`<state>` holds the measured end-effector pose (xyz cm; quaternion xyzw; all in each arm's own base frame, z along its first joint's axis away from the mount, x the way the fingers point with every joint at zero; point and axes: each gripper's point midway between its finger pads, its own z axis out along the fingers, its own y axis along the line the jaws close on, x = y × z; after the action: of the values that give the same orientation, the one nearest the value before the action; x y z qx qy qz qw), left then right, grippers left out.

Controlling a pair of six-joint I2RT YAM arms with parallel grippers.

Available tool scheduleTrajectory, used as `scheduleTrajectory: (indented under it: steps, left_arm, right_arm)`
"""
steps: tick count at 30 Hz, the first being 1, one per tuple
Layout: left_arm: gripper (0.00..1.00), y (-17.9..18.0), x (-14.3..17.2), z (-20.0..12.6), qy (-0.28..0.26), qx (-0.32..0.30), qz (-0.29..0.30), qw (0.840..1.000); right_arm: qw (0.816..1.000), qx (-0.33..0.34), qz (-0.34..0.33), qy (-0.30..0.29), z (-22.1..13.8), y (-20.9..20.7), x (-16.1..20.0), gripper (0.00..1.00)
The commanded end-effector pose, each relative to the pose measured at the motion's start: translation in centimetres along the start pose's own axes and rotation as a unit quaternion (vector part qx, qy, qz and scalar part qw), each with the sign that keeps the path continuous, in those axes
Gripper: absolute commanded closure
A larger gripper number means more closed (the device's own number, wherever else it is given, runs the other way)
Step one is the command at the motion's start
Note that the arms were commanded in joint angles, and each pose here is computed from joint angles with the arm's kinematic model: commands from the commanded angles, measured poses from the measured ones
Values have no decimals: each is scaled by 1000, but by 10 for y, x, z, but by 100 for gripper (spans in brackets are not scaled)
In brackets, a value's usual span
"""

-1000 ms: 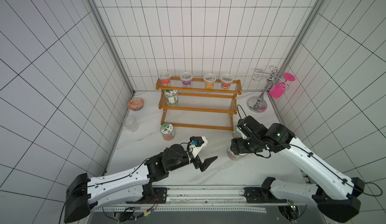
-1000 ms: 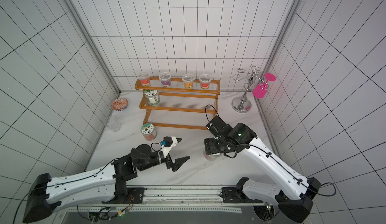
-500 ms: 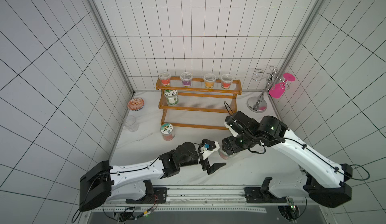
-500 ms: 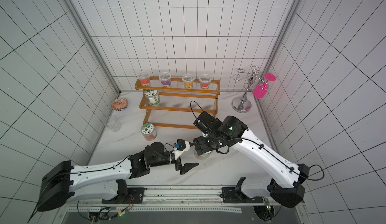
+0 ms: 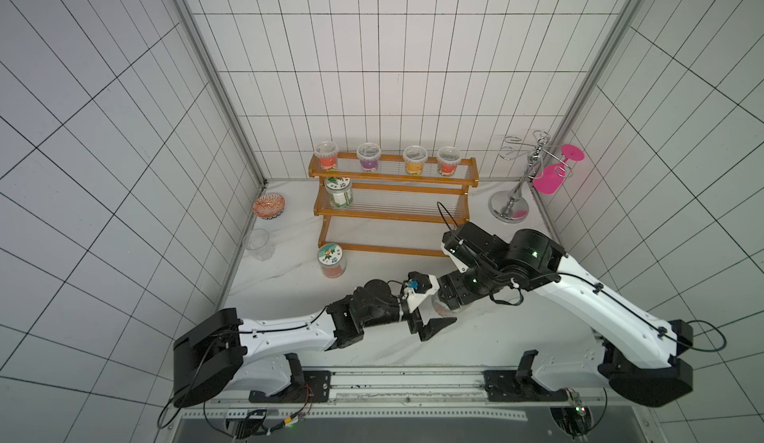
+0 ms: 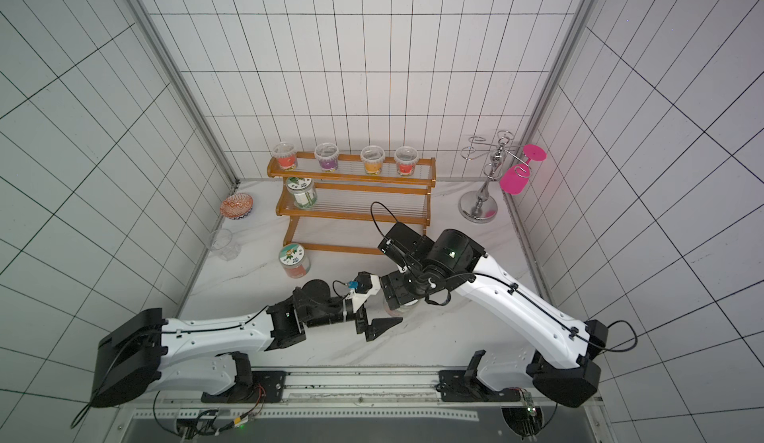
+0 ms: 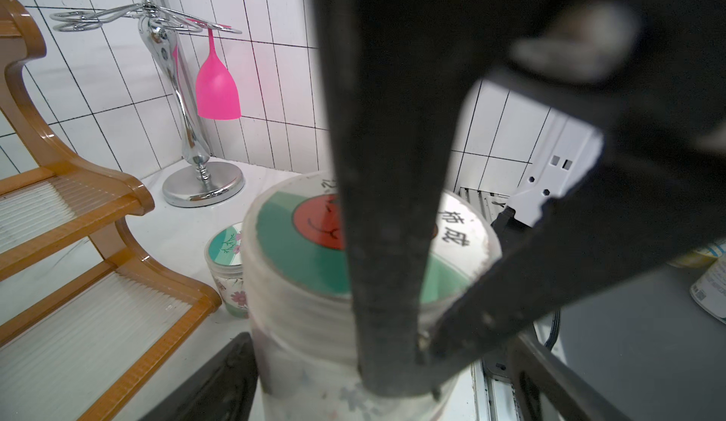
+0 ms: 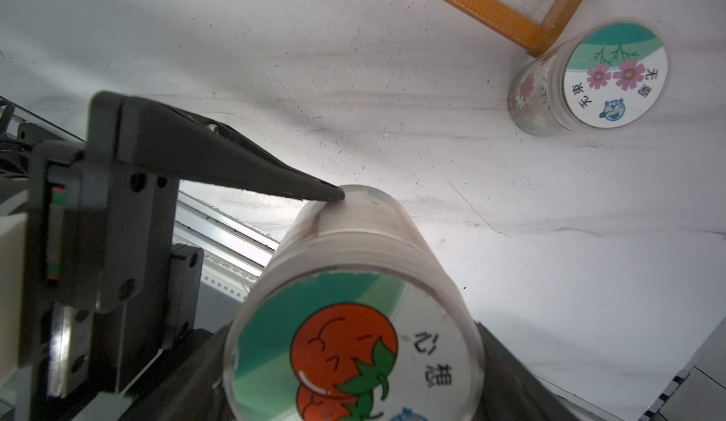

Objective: Place the seed container on the shelf
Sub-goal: Pick up the seed jar at the center of the board.

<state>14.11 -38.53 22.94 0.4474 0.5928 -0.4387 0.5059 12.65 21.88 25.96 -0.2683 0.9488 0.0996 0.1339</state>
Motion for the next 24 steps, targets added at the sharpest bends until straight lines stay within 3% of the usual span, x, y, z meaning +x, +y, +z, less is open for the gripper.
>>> scheduleTrajectory:
  steps: [1,9,19,24]
  left_arm:
    - [2,5,-15,7,-21,-14,-7,1000]
    - [1,38,-4,3,-13,-111,-4,994]
    - [1,25,-3,10,-47,-91,18,995]
    - [1,31,-10,12,-78,-110,25,991]
  right_arm:
    - [999,-29,-15,-17,-10,16,-7,43]
    - [999,0,20,-29,-14,4,-9,44]
    - [997,-4,72,-36,-12,4,-15,45]
    - [994,-15,107,-29,-9,3,-16,46]
